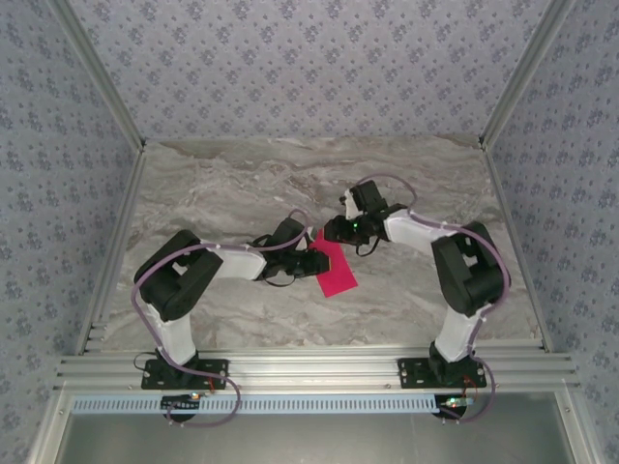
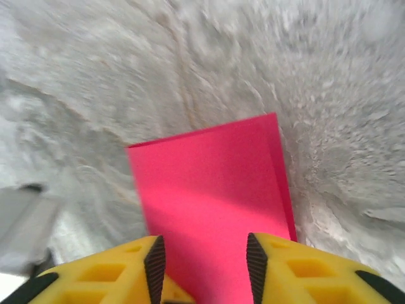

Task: Fold a paper plane with a square sheet of paper (fold left side to right side)
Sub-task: Hold the square sheet of paper at the center of the table, then first fold the square sheet of paper in half at the center of the table.

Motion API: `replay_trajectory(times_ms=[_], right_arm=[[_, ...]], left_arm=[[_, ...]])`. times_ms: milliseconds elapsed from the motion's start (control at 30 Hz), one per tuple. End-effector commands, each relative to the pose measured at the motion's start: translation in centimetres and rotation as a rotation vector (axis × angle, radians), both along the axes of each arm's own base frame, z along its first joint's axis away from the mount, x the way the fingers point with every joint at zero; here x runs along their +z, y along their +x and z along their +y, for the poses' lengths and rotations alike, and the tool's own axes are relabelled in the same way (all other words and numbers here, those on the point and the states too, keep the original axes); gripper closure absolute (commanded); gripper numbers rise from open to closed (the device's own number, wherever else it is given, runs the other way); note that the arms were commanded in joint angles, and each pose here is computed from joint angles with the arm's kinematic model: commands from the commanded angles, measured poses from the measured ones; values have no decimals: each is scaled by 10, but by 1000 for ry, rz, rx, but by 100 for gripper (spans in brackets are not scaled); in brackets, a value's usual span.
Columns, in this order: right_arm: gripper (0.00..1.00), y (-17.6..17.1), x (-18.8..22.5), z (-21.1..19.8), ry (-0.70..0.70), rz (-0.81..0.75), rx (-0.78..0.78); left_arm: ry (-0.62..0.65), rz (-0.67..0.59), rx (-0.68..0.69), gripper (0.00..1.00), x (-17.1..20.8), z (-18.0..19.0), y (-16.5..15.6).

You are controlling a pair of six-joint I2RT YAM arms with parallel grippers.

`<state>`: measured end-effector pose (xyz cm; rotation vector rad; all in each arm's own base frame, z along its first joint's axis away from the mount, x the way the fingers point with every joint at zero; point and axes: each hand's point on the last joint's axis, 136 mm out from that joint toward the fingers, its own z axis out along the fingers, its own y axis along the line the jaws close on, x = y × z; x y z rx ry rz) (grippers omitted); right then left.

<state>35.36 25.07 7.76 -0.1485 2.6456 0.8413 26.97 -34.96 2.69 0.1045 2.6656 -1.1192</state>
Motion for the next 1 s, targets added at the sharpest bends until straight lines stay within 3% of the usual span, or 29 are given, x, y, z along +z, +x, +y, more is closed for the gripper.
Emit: replay_trajectory(times_ms=[0, 100, 267, 433, 700, 967], right_arm=[[53, -11, 22, -24, -59, -58, -32], [56, -36, 20, -35, -73, -31, -22], [76, -90, -9, -29, -20, 122, 35], [76, -115, -50, -32, -83, 226, 58], [76, -123, -81, -58, -244, 287, 24], [77, -140, -96, -78, -334, 330, 34]], left_arm=[[125, 79, 31, 75, -49, 21, -14], [130, 79, 33, 75, -48, 22, -13], [134, 74, 35, 75, -46, 22, -12], [136, 73, 35, 76, -45, 21, -11], [160, 54, 28, 75, -39, 22, -1], [174, -4, 55, 75, -35, 38, 37]])
